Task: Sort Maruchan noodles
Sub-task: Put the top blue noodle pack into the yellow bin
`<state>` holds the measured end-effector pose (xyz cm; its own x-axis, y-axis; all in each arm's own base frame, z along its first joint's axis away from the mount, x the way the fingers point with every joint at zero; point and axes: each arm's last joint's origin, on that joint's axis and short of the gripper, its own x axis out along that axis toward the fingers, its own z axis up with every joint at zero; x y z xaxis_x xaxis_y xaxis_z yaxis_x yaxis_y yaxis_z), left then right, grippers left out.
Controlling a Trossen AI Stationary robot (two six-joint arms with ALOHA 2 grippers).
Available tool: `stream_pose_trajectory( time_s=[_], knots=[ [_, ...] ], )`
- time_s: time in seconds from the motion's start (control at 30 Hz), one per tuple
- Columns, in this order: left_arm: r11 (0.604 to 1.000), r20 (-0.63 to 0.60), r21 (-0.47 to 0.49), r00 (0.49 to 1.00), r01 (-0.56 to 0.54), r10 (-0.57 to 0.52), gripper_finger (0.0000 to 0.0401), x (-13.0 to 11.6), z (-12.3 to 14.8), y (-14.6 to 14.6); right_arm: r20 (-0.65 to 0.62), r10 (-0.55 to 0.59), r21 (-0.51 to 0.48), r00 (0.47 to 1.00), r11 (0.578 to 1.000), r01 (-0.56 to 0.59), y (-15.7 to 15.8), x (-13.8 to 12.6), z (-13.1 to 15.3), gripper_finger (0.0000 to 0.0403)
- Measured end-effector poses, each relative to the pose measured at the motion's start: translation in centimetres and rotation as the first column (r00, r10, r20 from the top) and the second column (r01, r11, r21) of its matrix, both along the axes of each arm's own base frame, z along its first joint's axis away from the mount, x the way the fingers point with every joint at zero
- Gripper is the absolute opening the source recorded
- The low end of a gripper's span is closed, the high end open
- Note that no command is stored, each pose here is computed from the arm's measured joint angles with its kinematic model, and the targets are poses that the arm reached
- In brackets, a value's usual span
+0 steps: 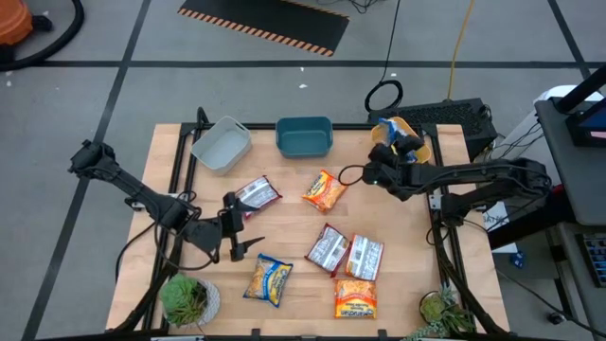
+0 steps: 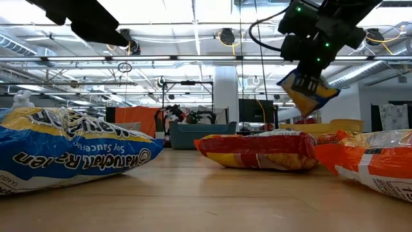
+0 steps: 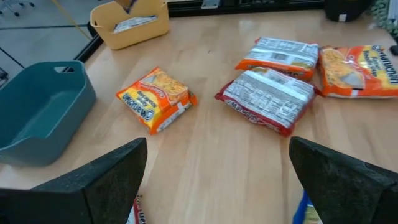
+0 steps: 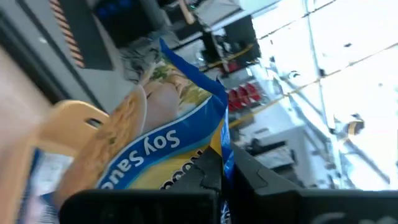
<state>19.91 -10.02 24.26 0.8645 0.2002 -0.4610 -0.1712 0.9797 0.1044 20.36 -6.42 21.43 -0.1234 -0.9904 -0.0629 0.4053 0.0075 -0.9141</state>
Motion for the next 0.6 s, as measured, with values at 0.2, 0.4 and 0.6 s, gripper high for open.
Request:
stream_pose_trajectory(
  time_s=[0.2,0.4,0.6],
  knots=[
    [1.0,0.006,-0.03,1.0,0.008,-0.008,0.0395,-0.3,0.0,-0.5,0.0,-0.06,-0.062,0.998,0.996,0.06,-0.2,-0.8,1.3,0.0],
    [0.998,0.009,-0.059,1.0,0.012,-0.012,0.0395,-0.5,0.0,-0.9,0.093,-0.037,-0.004,0.995,0.999,0.037,-0.7,-1.8,2.2,0.0],
    [0.995,0.016,-0.096,1.0,0.01,-0.009,0.0395,-0.7,0.0,-1.2,0.084,-0.073,0.089,0.994,0.994,0.066,-1.5,-3.3,1.2,0.0]
  ],
)
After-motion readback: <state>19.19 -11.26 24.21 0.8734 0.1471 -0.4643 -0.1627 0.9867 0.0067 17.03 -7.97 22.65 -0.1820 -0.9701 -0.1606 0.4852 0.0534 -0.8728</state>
